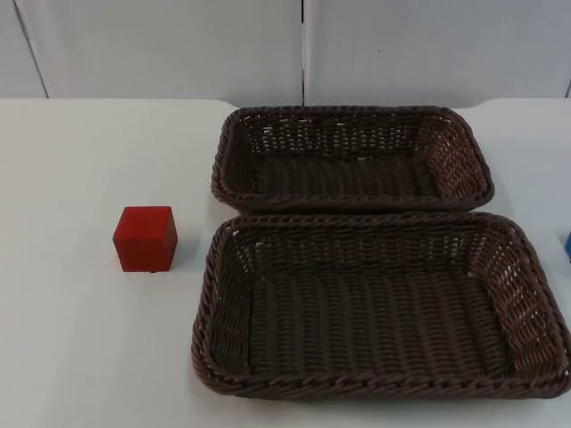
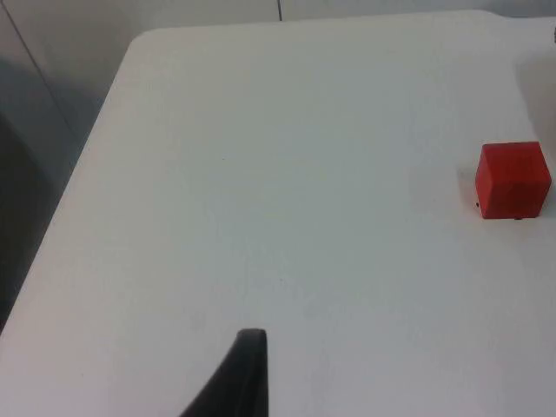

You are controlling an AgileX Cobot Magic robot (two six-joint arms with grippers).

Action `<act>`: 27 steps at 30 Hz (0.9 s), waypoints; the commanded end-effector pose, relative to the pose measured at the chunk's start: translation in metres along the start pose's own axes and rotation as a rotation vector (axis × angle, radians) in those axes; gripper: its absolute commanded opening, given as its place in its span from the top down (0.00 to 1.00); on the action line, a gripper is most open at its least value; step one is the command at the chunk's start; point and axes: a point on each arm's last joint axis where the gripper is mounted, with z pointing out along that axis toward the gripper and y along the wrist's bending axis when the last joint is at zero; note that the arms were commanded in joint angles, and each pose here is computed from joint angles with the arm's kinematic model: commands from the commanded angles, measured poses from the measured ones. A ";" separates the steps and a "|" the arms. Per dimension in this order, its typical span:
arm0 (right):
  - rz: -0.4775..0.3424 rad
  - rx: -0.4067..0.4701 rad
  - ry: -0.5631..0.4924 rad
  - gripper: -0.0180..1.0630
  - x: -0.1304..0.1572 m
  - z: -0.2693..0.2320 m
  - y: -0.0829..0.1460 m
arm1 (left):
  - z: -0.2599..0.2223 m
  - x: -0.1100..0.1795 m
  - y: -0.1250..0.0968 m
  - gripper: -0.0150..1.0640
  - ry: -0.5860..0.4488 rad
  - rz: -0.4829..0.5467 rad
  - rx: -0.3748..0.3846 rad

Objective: Pick up one cube with the left hand and place it into the upper basket. Pick up one cube with the right hand and place it into the lower basket.

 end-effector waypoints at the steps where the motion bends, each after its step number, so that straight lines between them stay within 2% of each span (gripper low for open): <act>1: 0.001 0.007 -0.004 0.01 -0.001 0.001 0.000 | -0.004 -0.007 0.001 0.01 -0.040 -0.006 -0.008; 6: 0.001 0.007 -0.004 0.01 -0.001 0.001 0.000 | -0.005 -0.020 0.001 0.01 -0.076 -0.005 -0.010; 14: 0.000 0.005 -0.004 0.01 -0.001 0.001 0.000 | 0.011 -0.040 0.001 0.01 -0.041 -0.019 0.013; 21: 0.000 0.005 -0.004 0.01 -0.001 0.001 0.000 | 0.028 -0.073 0.001 0.01 -0.043 -0.037 0.034; 27: 0.000 0.005 -0.004 0.01 -0.001 0.001 0.000 | 0.045 -0.099 -0.001 0.01 -0.006 -0.056 0.069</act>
